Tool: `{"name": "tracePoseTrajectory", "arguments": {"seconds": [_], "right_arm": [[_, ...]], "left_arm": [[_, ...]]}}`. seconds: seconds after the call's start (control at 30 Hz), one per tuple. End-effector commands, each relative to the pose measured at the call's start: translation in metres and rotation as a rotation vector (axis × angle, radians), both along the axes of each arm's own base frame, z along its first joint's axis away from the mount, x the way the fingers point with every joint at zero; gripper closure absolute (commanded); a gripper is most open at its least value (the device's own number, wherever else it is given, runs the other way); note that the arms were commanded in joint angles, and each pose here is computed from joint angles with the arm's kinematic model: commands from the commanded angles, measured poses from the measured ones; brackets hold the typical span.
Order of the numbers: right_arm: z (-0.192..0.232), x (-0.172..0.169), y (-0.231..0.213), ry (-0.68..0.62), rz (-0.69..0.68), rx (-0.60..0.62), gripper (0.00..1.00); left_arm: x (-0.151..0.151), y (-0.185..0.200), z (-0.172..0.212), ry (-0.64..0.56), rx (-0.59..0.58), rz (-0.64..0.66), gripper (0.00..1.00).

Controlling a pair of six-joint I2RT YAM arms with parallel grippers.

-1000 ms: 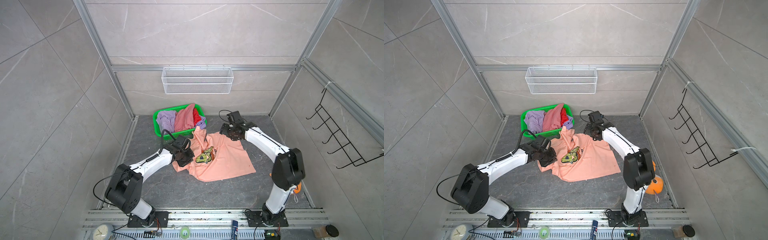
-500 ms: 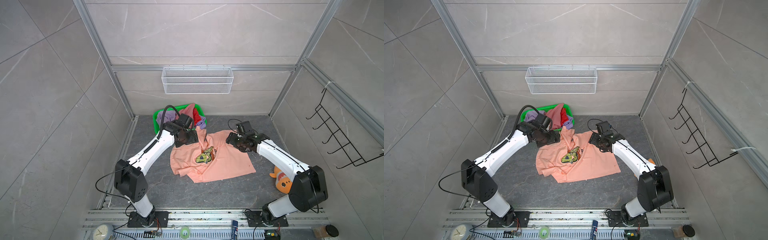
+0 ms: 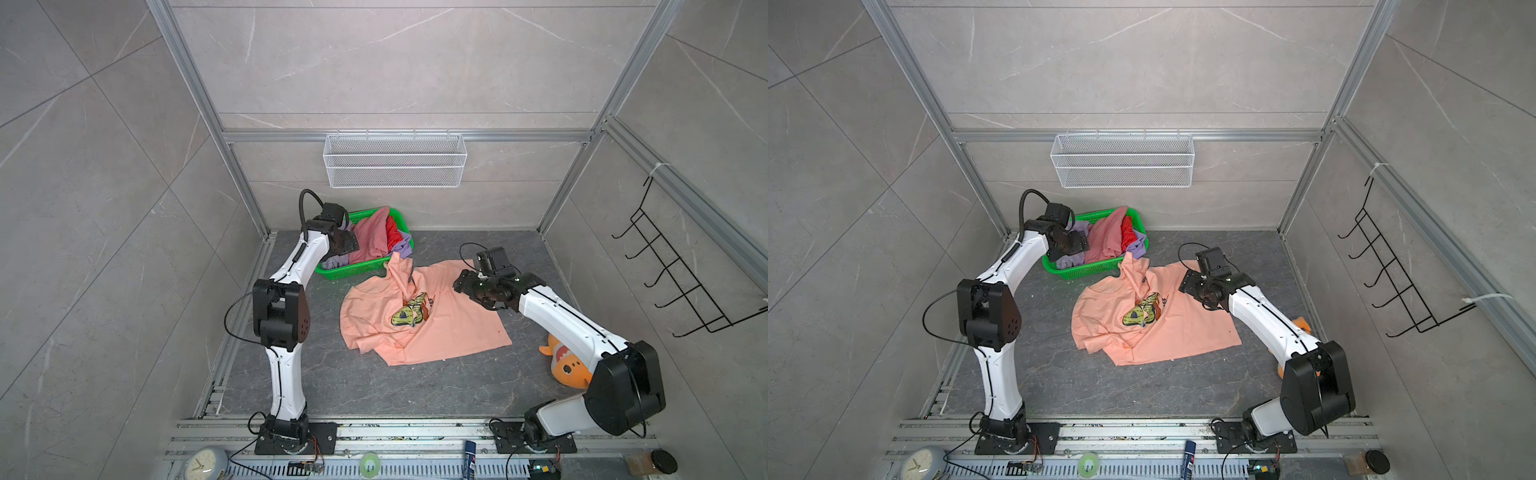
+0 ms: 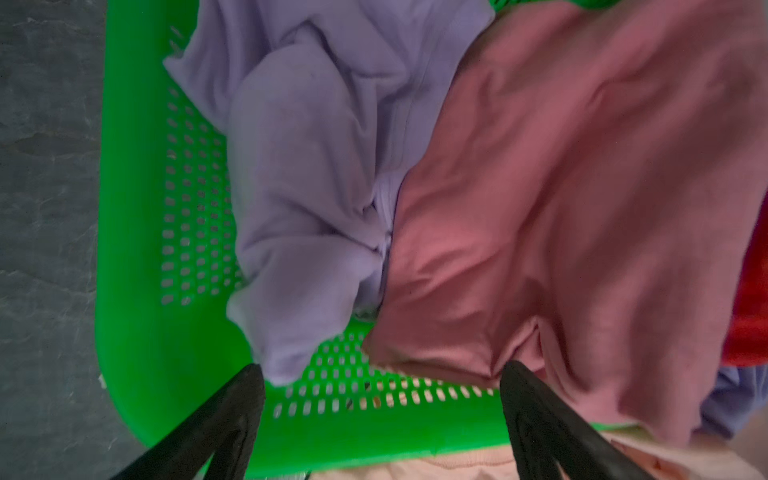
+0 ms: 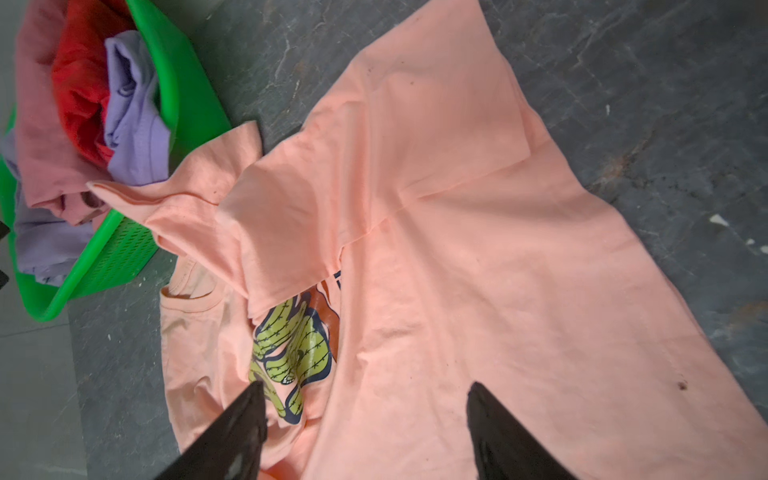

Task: Fold and stack the t-shirts

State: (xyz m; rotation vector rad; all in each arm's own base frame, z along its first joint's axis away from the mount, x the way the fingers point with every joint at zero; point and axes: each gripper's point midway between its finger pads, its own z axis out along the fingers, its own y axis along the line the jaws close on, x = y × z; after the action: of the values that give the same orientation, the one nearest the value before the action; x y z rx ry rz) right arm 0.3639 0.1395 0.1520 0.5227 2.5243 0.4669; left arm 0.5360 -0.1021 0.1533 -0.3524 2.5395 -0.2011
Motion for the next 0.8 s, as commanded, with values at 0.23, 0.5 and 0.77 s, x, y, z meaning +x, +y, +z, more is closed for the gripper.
{"name": "tracePoseTrajectory", "arguments": {"seconds": [0.23,0.5,0.77], "right_arm": [[-0.025,0.005,-0.027,0.073,-0.215,-0.075,0.23],[-0.020,0.024,-0.025,0.052,-0.191,-0.116,0.23],[-0.036,0.030,-0.014,0.085,-0.111,-0.113,0.23]], "left_arm": [[0.067,0.081,-0.058,0.028,-0.036,0.333,0.09],[-0.022,0.148,-0.084,0.134,0.041,0.697,0.09],[-0.100,0.145,-0.051,0.040,-0.045,0.844,0.09]]}}
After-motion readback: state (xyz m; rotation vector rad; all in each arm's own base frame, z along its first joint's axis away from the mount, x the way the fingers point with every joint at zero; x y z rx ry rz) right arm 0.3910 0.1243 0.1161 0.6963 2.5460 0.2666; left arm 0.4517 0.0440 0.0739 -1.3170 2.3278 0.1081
